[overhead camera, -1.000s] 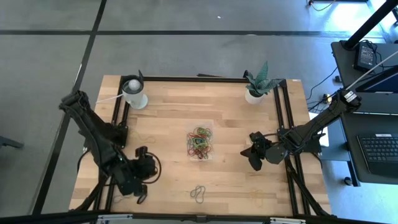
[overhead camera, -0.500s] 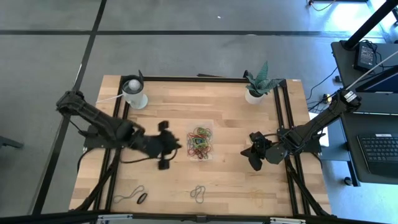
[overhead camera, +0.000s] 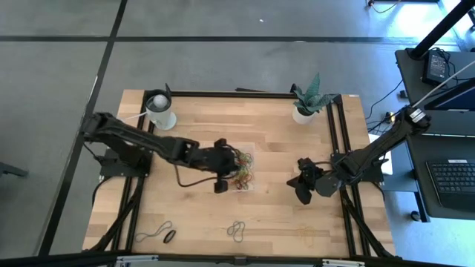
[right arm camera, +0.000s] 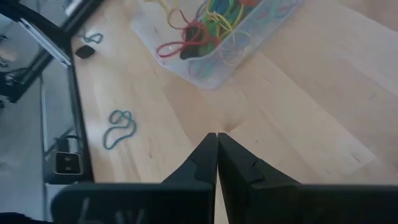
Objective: Pick and place rubber bands into bin
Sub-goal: Put the yellow rubber band into the transparent bin
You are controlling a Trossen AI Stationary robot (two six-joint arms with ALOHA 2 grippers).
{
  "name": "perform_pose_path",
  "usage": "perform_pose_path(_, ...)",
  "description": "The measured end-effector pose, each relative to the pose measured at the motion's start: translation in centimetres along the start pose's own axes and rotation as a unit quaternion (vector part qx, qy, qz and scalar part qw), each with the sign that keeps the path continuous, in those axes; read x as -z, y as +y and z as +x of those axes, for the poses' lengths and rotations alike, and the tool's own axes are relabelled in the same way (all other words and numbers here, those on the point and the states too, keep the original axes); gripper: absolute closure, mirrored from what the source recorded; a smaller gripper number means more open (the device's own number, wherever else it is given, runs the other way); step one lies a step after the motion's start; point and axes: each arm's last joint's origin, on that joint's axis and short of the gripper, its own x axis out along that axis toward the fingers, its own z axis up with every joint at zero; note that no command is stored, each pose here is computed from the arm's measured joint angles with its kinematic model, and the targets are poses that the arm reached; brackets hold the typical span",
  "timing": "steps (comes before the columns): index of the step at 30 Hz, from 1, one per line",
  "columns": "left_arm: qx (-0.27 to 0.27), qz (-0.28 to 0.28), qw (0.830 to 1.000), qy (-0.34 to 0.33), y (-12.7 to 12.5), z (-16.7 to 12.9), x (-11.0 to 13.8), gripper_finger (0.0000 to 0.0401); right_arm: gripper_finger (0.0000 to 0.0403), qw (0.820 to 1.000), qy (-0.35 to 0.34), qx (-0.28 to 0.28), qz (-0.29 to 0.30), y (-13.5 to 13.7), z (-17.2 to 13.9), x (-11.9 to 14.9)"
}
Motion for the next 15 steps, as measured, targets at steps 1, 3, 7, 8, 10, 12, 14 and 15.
perform_pose_path(1, -0.003, -0.003, 1.000, 0.003, -0.1, 0.8, 0.2, 0.0399, 0.0386, 1.000, 0.002, 0.004, -0.003, 0.0, 0.2, 0.1)
perform_pose_path(3, -0.018, -0.023, 1.000, 0.005, -0.3, 2.3, 0.6, 0.0399, 0.0386, 1.000, 0.006, 0.014, -0.008, -0.1, 0.6, 0.4)
perform_pose_path(7, -0.037, -0.047, 0.998, 0.037, -0.4, 4.9, 2.0, 0.0393, 0.0386, 0.999, 0.015, 0.034, -0.019, -0.2, 1.4, 0.9)
perform_pose_path(8, -0.036, -0.055, 0.997, 0.045, -0.5, 5.4, 2.3, 0.0388, 0.0386, 0.999, 0.017, 0.037, -0.020, -0.2, 1.7, 1.0)
perform_pose_path(10, -0.038, -0.075, 0.995, 0.058, -0.6, 6.2, 2.9, 0.0373, 0.0386, 0.999, 0.023, 0.040, -0.022, -0.2, 2.0, 1.2)
perform_pose_path(12, -0.041, -0.097, 0.992, 0.064, -0.6, 6.6, 3.2, 0.0355, 0.0386, 0.999, 0.036, 0.027, -0.018, 0.0, 2.2, 1.4)
perform_pose_path(14, -0.043, -0.112, 0.991, 0.063, -0.7, 6.7, 3.2, 0.0335, 0.0386, 0.998, 0.052, 0.022, -0.019, 0.0, 2.2, 1.5)
perform_pose_path(15, -0.044, -0.114, 0.991, 0.062, -0.6, 6.7, 3.2, 0.0325, 0.0386, 0.998, 0.058, 0.020, -0.020, 0.0, 2.2, 1.5)
